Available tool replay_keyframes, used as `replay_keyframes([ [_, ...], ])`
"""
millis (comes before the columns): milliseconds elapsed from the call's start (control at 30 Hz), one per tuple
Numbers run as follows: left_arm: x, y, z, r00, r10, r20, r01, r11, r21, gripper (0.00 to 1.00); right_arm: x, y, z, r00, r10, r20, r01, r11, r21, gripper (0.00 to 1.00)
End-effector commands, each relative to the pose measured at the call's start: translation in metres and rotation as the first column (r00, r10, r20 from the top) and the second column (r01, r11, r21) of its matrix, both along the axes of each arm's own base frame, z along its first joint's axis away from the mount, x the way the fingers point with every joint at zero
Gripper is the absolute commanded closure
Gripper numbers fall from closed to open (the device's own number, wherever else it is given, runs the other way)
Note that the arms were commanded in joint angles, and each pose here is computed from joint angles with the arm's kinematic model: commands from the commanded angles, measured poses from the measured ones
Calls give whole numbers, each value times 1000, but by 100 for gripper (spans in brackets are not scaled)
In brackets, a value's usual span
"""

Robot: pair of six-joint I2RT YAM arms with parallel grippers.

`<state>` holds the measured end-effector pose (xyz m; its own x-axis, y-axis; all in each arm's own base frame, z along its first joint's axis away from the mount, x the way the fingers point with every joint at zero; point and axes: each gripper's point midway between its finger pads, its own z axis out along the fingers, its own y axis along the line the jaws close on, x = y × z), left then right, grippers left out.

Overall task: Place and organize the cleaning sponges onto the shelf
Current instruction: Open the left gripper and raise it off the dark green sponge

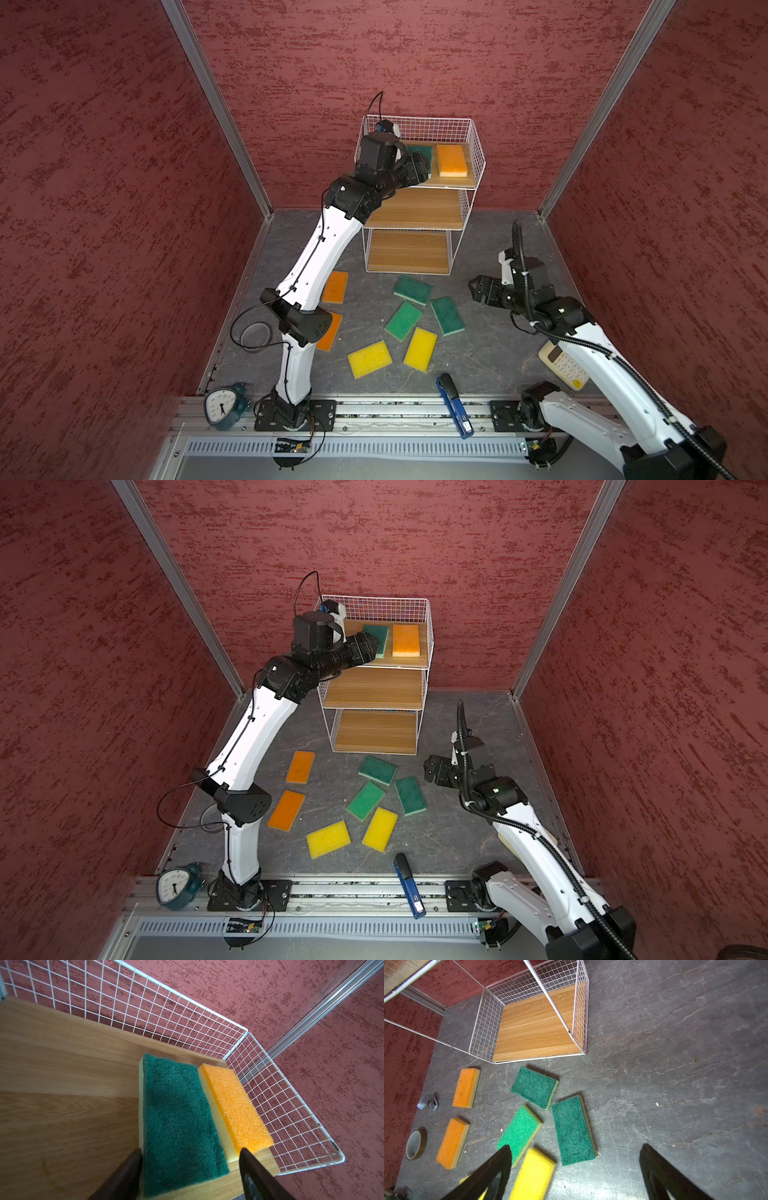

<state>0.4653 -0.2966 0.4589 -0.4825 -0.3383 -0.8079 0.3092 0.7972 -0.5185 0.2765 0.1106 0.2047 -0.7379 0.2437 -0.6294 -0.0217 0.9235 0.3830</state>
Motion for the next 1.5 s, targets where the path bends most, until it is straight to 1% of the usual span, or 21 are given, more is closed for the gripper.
replay_keyframes([
  [0, -13, 1, -9, 997, -33, -68, 34, 999, 5, 26, 2, -1, 4, 1000, -10, 20, 9, 1000, 18, 3],
  [167, -18, 7, -10, 997, -26, -66, 28, 999, 34, 26, 1, -1, 5, 1000, -10, 23, 9, 1000, 25, 3],
  [300, -21, 15, -19, 998, -18, -64, 24, 995, 92, 26, 0, -1, 5, 1000, -12, 22, 12, 1000, 27, 3],
  [467, -26, 23, -24, 998, -39, -50, 47, 986, 157, 27, -1, -2, 6, 1000, -14, 21, 14, 999, 30, 3],
  [600, -27, 24, -29, 997, -67, -34, 73, 970, 233, 27, -1, -1, 7, 1000, -18, 20, 17, 999, 40, 3],
  [733, -24, 26, -33, 995, -97, 1, 91, 942, 322, 27, -3, -1, 8, 1000, -22, 18, 21, 999, 48, 3],
  [833, -24, 26, -36, 993, -118, 13, 105, 923, 370, 28, -4, -3, 9, 999, -32, 17, 31, 998, 50, 3],
  [933, -22, 27, -42, 993, -120, 9, 107, 910, 401, 29, -5, -3, 9, 999, -37, 16, 36, 998, 55, 3],
  [1133, -13, 26, -52, 994, -107, 10, 92, 899, 429, 34, -4, -2, 10, 999, -39, 14, 38, 997, 64, 3],
  [1267, -9, 24, -55, 995, -102, 23, 81, 894, 440, 35, -4, -2, 9, 999, -40, 12, 39, 997, 65, 4],
  [1467, -5, 19, -57, 994, -95, 50, 60, 877, 477, 38, -4, -3, 9, 999, -44, 10, 44, 997, 59, 4],
])
